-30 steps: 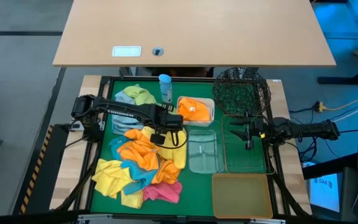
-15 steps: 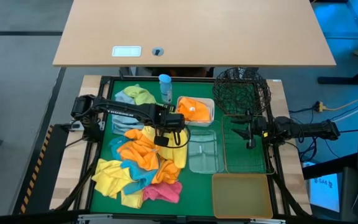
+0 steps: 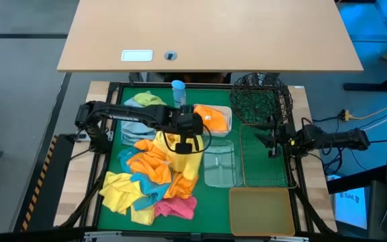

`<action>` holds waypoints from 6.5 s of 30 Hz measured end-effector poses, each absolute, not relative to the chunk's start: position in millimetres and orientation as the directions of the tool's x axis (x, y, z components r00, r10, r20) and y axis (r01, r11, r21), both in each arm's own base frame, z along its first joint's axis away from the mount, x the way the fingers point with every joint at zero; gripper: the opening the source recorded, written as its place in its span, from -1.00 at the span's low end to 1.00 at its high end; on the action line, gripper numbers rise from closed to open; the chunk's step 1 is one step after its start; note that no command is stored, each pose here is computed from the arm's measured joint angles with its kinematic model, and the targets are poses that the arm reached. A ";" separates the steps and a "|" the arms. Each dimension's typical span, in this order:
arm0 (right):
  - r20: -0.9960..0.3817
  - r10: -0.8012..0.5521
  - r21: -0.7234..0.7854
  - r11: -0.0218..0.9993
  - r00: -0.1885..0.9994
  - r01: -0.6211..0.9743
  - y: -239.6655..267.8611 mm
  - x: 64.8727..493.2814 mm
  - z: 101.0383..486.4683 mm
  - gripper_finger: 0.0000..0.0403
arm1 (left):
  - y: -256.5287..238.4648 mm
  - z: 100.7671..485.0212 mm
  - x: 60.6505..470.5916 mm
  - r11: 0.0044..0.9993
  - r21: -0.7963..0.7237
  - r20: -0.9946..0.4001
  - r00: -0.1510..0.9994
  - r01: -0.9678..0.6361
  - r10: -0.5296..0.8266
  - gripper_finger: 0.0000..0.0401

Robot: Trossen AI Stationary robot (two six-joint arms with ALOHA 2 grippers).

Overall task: Sort microfiber towel by color & place in baskets
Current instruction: Put the yellow towel into the gold wire basket, then put the orange towel into the white bin

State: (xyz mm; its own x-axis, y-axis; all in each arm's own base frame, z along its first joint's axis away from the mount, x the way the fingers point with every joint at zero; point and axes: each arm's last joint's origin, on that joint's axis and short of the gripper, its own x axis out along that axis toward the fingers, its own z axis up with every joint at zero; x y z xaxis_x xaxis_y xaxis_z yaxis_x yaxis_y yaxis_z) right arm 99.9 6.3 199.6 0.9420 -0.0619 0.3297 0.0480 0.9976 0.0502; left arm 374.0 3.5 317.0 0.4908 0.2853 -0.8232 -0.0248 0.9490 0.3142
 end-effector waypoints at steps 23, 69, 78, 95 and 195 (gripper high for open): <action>0.044 -0.054 0.001 0.999 0.998 0.054 16.2 187.9 238.6 -0.16 | 3.1 335.9 389.6 0.953 0.282 -0.699 0.658 -0.107 0.281 -1.00; -0.039 -0.026 -0.065 0.998 0.999 0.023 24.5 255.8 251.7 -0.81 | -41.7 359.7 406.6 0.973 0.210 -0.456 0.870 -0.100 0.188 -1.00; -0.034 -0.028 -0.089 0.996 0.999 0.025 24.4 255.2 253.7 -0.94 | -41.1 359.8 406.4 0.967 0.222 -0.453 0.866 -0.122 0.214 -0.69; -0.198 -0.319 -0.170 0.943 0.927 0.288 -31.4 230.7 326.5 -0.98 | -38.8 383.4 346.5 0.974 0.195 -0.630 0.745 -0.118 0.217 -0.52; -0.635 0.204 0.650 0.662 0.745 0.373 -27.0 81.2 248.9 0.06 | -60.8 277.5 317.3 0.804 -0.506 -0.860 0.258 -0.313 -0.440 -0.52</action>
